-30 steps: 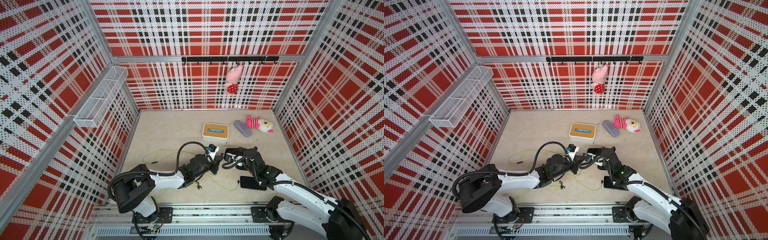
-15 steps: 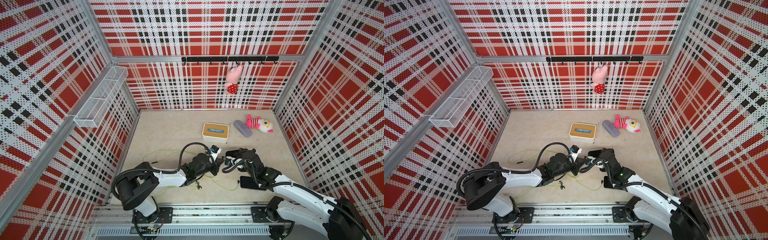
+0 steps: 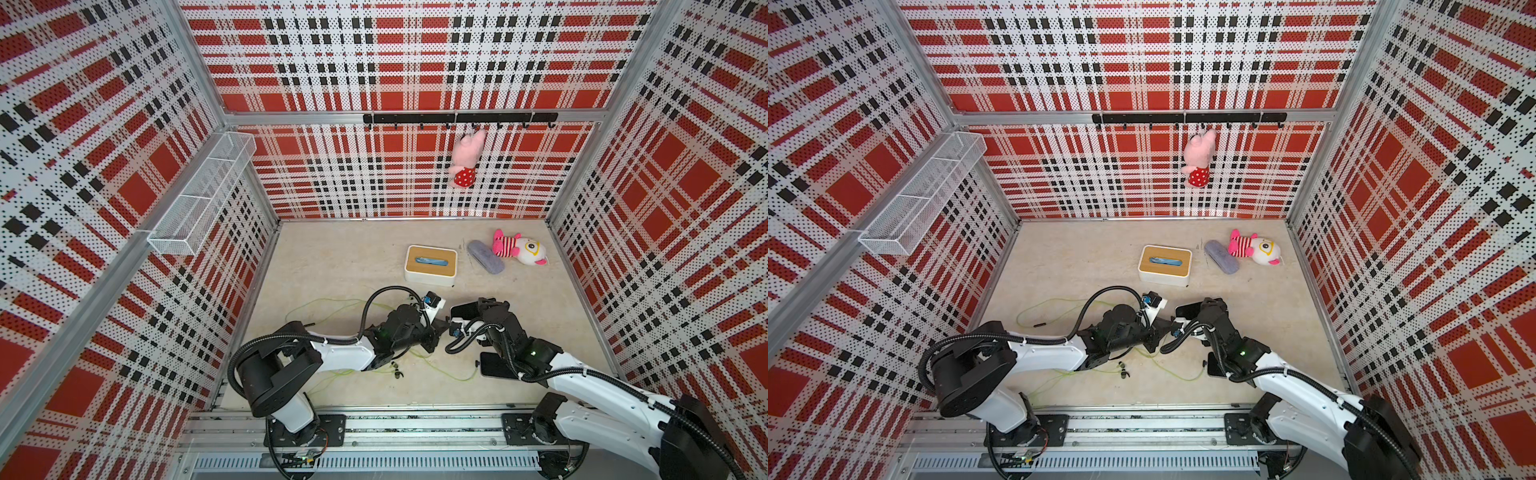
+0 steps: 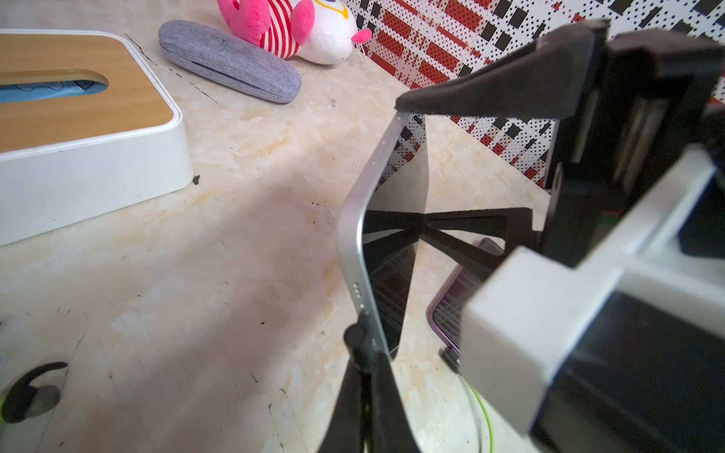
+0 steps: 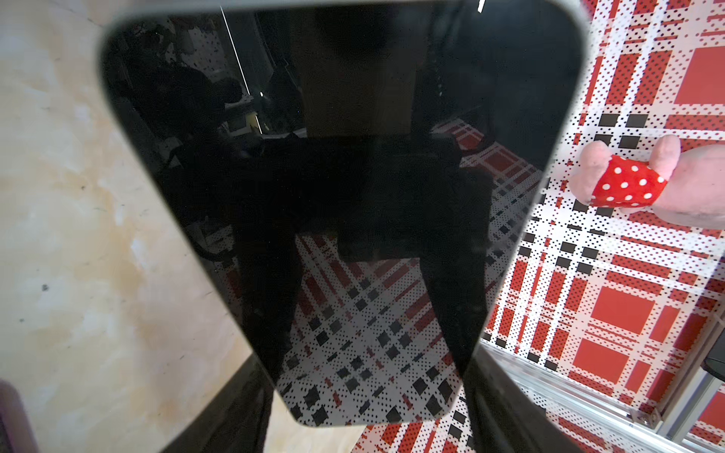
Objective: Plug wired earphones into phones
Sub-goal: Insert the wired earphone into the phone, then place the phone at the center of the board.
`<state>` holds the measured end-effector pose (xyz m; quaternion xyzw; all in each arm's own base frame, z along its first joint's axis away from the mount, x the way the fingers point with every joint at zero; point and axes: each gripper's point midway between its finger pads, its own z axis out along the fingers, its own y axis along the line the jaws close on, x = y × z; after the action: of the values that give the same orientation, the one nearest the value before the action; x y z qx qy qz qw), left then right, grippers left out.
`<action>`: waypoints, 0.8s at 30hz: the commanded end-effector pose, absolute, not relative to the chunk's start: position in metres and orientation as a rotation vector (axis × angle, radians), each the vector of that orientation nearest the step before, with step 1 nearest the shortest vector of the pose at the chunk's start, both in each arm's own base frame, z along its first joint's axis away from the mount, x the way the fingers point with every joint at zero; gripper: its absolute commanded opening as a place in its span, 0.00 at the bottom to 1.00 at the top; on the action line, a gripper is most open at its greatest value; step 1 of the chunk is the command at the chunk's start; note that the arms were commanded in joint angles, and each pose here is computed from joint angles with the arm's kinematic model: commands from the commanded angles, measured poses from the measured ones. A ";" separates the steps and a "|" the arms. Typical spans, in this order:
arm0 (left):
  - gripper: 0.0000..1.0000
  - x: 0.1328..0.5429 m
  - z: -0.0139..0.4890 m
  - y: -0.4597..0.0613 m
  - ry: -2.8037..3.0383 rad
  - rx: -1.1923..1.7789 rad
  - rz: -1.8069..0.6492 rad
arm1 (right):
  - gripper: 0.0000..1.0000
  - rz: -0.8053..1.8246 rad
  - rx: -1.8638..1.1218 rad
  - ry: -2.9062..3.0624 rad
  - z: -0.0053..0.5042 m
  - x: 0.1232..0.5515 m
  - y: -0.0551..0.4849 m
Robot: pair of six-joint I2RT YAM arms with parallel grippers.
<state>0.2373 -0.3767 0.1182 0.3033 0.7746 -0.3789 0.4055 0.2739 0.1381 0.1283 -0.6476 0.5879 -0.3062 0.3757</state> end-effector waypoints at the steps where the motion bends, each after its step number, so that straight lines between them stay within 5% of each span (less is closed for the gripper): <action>1: 0.00 0.245 0.144 -0.383 1.863 0.773 -0.988 | 0.36 -0.700 -1.670 1.430 0.140 0.270 0.159; 11: 0.62 0.258 0.179 -0.338 1.738 0.640 -0.969 | 0.34 -0.612 -1.656 1.630 0.115 0.284 0.132; 24: 0.70 0.263 0.225 -0.269 1.553 0.485 -0.832 | 0.37 -0.343 -1.826 2.163 0.044 0.301 0.052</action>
<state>0.2633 -0.2762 0.2063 0.2095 0.6985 -0.3705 0.5753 0.3139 0.0562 0.0576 -0.6156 0.7455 -0.1706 0.1900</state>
